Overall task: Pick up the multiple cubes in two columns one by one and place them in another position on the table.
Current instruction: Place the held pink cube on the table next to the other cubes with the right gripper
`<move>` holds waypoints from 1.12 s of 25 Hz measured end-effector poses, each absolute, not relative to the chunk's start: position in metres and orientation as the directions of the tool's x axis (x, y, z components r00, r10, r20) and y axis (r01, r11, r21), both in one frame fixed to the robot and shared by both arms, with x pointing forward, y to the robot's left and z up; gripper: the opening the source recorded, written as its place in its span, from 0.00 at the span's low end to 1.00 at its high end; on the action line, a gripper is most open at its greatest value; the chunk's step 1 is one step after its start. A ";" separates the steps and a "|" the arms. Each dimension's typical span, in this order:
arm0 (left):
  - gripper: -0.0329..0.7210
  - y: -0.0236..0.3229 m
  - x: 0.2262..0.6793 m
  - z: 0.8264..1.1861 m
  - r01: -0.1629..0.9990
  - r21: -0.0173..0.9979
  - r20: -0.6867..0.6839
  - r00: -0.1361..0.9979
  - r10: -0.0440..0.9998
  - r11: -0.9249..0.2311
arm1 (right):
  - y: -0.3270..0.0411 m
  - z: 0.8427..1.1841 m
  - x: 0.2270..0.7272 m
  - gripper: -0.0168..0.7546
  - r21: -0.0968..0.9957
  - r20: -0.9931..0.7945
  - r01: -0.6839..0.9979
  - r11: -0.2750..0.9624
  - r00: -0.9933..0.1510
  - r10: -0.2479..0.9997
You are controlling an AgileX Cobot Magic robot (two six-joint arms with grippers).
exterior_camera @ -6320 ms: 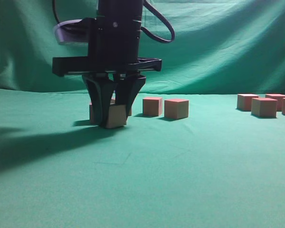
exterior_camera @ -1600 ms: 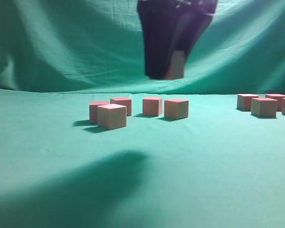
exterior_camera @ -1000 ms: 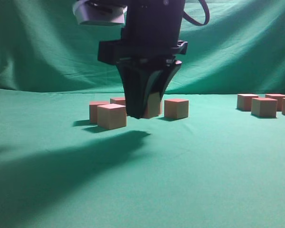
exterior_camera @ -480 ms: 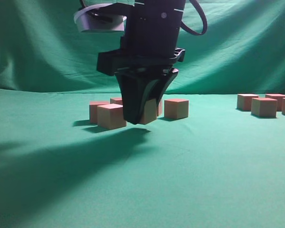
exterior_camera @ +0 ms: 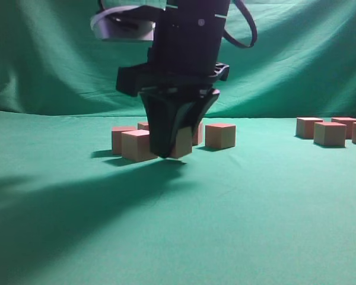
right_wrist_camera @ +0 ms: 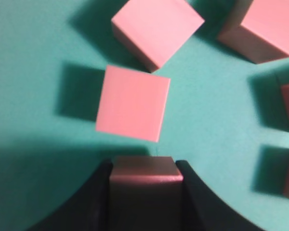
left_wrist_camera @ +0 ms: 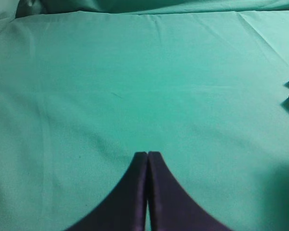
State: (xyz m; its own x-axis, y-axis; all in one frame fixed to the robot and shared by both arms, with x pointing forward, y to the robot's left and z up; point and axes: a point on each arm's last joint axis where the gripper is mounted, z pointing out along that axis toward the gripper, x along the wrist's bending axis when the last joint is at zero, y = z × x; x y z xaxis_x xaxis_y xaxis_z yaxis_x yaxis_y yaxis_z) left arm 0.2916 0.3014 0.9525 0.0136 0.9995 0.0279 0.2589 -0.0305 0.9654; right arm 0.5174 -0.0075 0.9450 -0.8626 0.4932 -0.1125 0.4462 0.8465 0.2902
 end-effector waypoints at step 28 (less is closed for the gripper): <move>0.04 0.301 0.292 0.953 0.259 0.965 0.028 0.014 1.000 -0.031 | -0.005 0.936 0.519 0.76 0.278 -0.098 0.443 0.852 -0.869 0.484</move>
State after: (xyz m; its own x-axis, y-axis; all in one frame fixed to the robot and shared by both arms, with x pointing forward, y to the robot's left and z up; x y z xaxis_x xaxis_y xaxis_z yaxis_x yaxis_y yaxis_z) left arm 0.2916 0.3014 0.9525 0.0136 0.9995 0.0279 0.2589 -0.0305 0.9654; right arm 0.5188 -0.0051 0.9357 -0.8693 0.4844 -0.0985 0.4434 0.8522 0.2778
